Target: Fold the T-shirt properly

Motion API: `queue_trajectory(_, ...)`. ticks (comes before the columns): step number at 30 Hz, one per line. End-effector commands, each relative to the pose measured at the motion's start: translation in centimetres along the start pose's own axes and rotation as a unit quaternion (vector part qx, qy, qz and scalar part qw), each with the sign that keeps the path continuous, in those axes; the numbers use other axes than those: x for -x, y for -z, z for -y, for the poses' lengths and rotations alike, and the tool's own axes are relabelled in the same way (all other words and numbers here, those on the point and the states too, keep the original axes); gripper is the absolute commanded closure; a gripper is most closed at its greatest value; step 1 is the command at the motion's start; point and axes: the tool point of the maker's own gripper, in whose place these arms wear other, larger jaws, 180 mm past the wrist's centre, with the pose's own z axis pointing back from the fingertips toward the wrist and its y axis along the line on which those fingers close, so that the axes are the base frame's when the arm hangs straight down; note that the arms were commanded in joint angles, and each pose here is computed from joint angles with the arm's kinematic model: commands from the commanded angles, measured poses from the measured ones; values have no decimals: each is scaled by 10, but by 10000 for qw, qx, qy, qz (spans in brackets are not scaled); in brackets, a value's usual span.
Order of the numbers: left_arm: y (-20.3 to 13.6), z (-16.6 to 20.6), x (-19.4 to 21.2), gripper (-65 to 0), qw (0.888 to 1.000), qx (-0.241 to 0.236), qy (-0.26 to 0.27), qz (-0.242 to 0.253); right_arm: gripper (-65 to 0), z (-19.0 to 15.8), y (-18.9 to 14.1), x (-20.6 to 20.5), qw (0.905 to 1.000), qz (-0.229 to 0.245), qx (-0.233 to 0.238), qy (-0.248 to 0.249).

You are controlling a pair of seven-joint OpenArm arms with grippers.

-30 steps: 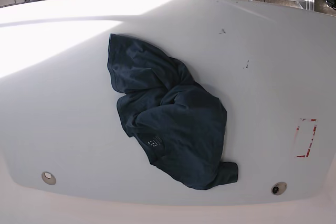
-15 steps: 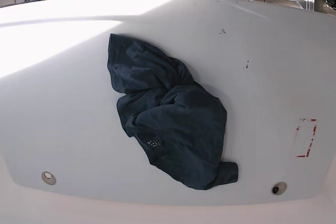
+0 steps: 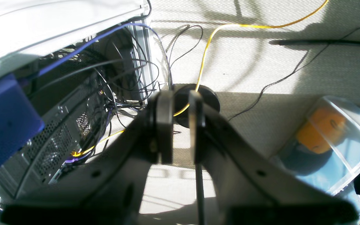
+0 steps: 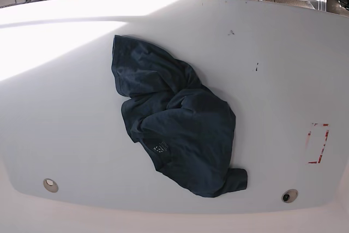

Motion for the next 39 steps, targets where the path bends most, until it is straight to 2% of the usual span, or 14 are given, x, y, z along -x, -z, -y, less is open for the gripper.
queue_trajectory(1, -1, -1, 3, -189, 10000, 7, 35, 11, -81, 2, -1, -1, 10000, 67, 21, 10)
queue_trajectory(20, -2, -2, 2, -192, 9999, -10, 65, 92, -80, 3, -2, 2, 10000, 30, 34, -77)
queue_trajectory(32, -20, -12, 26, -197, 9990, -89, 304, 302, -83, 12, -34, 8, 9978, 561, 210, -283)
queue_trajectory(34, -34, -9, 20, -195, 9968, -41, 469, 654, -86, 12, -49, 7, 9960, 778, 273, -331)
queue_trajectory(39, -43, -9, 19, -194, 9954, -55, 506, 809, -86, 13, -57, 9, 9954, 848, 305, -328)
